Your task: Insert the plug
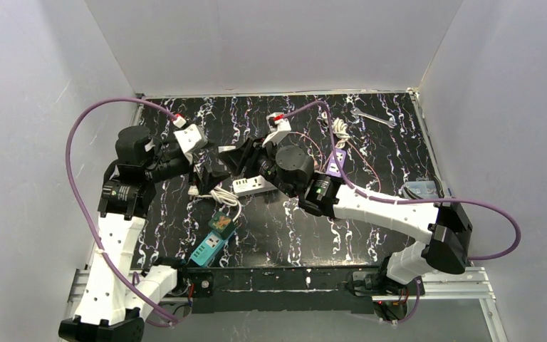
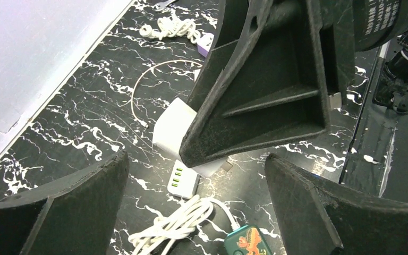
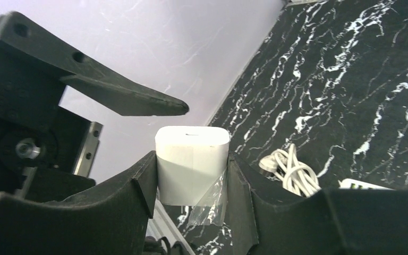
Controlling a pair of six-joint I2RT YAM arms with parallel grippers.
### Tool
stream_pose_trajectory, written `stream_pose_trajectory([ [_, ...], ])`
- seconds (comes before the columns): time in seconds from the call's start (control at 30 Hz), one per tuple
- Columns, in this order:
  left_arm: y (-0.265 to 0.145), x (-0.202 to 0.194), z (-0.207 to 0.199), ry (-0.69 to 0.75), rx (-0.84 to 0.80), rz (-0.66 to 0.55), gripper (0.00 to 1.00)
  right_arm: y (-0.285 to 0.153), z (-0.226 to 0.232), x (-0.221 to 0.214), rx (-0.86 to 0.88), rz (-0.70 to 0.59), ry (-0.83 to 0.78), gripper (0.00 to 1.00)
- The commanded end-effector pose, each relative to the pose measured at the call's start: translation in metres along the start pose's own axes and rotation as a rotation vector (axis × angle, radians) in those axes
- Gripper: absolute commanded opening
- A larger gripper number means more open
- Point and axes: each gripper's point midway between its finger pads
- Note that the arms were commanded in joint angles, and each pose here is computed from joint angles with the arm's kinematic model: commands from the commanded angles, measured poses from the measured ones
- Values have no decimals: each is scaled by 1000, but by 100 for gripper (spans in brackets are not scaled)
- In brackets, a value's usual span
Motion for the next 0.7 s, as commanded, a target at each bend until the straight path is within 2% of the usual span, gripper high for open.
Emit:
stream_pose_trajectory([
  [0.0,0,6,-3,33,-5,-44,98,-3,30,28,127,-111,108,32],
  [0.27,0,13,7,31,85,-106,98,-1,39,24,204,-133,260,29],
  [0.33,0,14,6,12,82,-112,95,1,41,23,217,-134,284,29],
  [0.53,2,12,8,3,83,-108,74,4,51,15,249,-112,296,29],
  [0.67,2,12,9,20,85,-106,53,1,49,15,251,-111,308,29],
])
Point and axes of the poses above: each gripper's point midway between its finger pads, its own y axis out along the fingers, its own z axis along the line the jaws close on, x = y × z, and after that the axes turned 1 degree about y, right-handed
